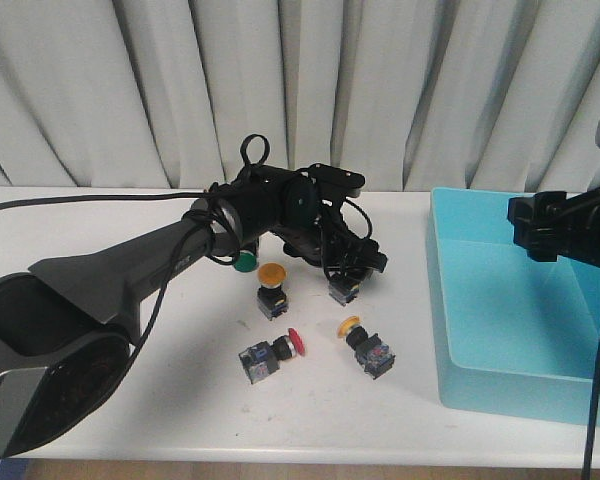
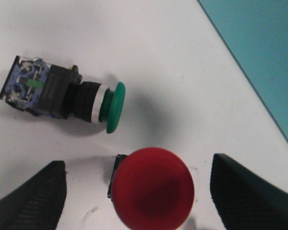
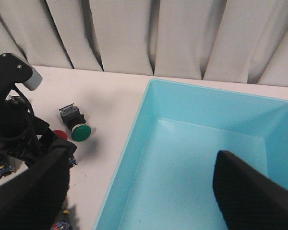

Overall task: Pick red and yellow buttons and place in box
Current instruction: 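Reach the left gripper down to the red-capped button near the center, then close the left gripper on the red button and lift it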

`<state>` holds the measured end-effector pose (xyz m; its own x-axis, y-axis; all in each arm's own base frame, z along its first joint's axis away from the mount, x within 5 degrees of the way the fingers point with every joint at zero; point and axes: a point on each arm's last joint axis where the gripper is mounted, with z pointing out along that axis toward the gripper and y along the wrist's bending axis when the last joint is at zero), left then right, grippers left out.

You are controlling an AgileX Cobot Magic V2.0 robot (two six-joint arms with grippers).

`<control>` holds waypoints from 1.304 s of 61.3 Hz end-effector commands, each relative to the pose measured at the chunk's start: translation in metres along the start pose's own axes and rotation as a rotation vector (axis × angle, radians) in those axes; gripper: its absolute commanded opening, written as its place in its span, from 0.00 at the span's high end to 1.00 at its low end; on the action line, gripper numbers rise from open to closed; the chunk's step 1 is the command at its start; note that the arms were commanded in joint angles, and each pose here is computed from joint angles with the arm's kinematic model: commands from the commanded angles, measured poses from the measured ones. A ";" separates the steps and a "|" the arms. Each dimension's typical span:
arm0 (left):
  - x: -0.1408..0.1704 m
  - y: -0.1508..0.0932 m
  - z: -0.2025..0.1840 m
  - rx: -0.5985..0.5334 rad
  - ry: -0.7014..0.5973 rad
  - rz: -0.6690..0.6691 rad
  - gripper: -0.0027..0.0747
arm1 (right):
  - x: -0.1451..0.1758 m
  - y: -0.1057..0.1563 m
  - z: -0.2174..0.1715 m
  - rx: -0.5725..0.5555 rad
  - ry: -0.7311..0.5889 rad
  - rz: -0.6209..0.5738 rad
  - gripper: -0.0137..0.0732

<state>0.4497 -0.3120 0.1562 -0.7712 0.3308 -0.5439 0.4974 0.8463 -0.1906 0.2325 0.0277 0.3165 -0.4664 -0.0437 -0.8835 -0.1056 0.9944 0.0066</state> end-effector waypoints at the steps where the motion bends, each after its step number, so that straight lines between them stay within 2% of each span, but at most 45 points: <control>1: -0.028 -0.012 -0.042 0.030 -0.127 0.000 0.27 | -0.019 0.000 -0.009 -0.005 -0.119 -0.002 0.17; 10: -0.028 -0.012 -0.042 0.030 -0.118 0.000 0.45 | -0.019 0.000 -0.009 -0.004 -0.119 -0.003 0.17; 19: -0.028 -0.012 -0.042 0.030 -0.125 0.000 0.71 | -0.019 0.000 -0.009 -0.004 -0.116 -0.003 0.17; 21: -0.028 -0.012 -0.042 0.030 -0.126 0.000 0.78 | -0.019 0.000 -0.009 -0.004 -0.114 -0.003 0.17; 22: -0.030 -0.013 -0.047 0.039 -0.134 -0.008 0.98 | -0.018 0.000 -0.009 -0.004 -0.107 -0.003 0.17; 31: -0.039 -0.021 -0.072 0.084 -0.158 -0.033 0.97 | -0.017 0.000 -0.009 -0.002 -0.098 -0.028 0.17; 42: -0.056 -0.039 -0.141 0.175 -0.234 -0.061 0.98 | -0.017 0.006 -0.009 -0.017 -0.100 -0.147 0.17; 49: -0.063 -0.051 -0.191 0.245 -0.287 -0.072 0.98 | -0.015 0.030 -0.005 -0.104 -0.104 -0.313 0.17; 61: -0.063 -0.062 -0.259 0.274 -0.353 -0.036 0.98 | 0.002 0.074 0.005 -0.256 -0.133 -0.577 0.17; 70: -0.058 -0.067 -0.289 0.292 -0.347 -0.023 0.97 | 0.002 0.084 0.006 -0.282 -0.200 -0.604 0.17; 80: -0.052 -0.071 -0.299 0.328 -0.308 -0.030 0.97 | -0.002 0.085 0.005 -0.277 -0.244 -0.596 0.17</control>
<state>0.3560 -0.2725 0.4006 -0.7010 0.2061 -0.6827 0.5864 0.7114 -0.3874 0.2275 0.1113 0.2950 -0.1615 -0.5615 -0.8116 -0.5627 0.7280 -0.3916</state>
